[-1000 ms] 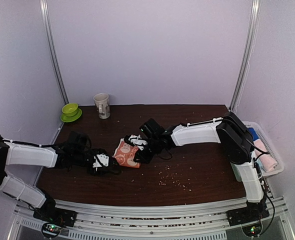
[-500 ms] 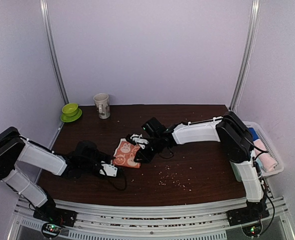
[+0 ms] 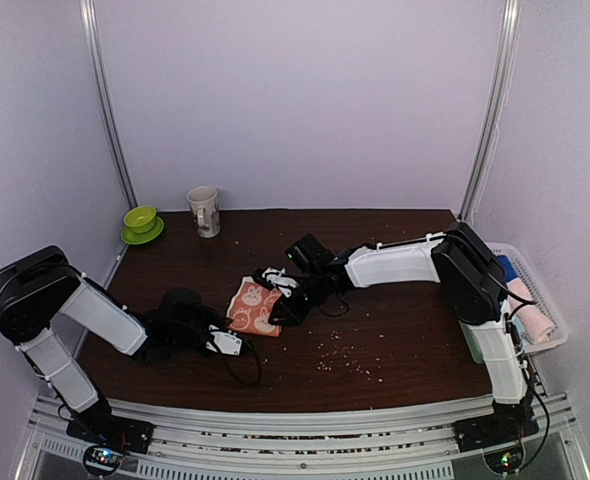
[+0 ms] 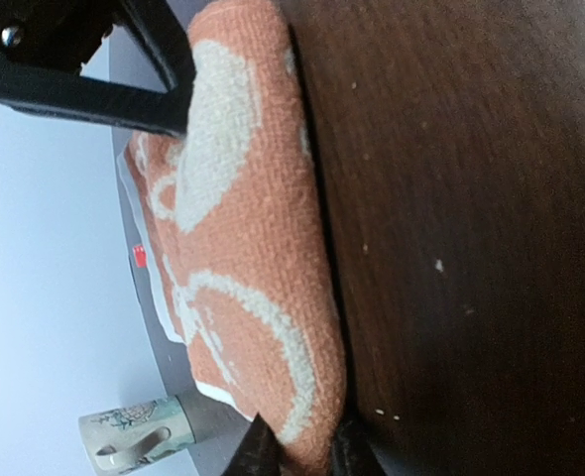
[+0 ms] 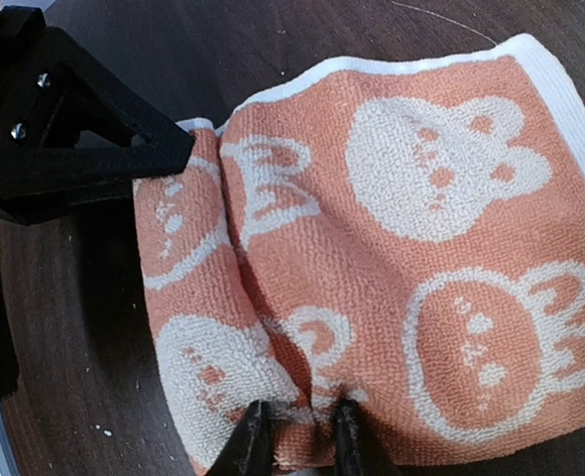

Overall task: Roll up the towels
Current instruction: Roll the towel at the center of the board.

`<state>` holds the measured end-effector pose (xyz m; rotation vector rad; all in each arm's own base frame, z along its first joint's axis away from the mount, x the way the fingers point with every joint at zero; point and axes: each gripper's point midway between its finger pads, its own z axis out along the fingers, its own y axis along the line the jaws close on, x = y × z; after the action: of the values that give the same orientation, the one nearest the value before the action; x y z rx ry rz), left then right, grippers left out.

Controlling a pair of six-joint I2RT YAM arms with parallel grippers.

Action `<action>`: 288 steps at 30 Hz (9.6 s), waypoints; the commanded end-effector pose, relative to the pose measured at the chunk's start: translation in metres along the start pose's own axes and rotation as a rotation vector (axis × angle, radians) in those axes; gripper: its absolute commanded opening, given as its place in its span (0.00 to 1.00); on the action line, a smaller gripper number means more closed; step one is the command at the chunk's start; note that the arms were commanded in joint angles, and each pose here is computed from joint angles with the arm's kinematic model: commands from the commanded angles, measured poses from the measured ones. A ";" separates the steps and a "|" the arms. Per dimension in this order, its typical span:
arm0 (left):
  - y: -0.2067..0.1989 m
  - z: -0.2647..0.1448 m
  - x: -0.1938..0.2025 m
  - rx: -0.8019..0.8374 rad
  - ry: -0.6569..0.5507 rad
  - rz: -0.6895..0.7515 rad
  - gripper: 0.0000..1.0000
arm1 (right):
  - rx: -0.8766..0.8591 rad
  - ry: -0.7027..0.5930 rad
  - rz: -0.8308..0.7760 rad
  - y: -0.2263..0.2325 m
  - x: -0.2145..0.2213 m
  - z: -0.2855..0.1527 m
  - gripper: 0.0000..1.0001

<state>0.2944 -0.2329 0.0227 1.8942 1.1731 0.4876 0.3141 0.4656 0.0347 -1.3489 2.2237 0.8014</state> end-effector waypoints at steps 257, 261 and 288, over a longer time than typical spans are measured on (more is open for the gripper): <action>-0.086 -0.016 -0.044 1.240 0.033 -0.505 0.00 | 0.856 0.172 -0.886 -0.001 0.041 -0.016 0.26; -0.074 -0.013 -0.042 1.198 0.023 -0.516 0.00 | 0.816 0.173 -0.872 0.002 0.042 -0.013 0.18; 0.045 -0.050 0.004 0.381 -0.187 -0.497 0.98 | 0.386 0.280 -0.587 0.021 0.058 0.000 0.04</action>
<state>0.2664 -0.2118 0.0779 1.8850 1.8030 -0.3406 0.2947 0.4454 0.0357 -1.6976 1.6639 -0.2046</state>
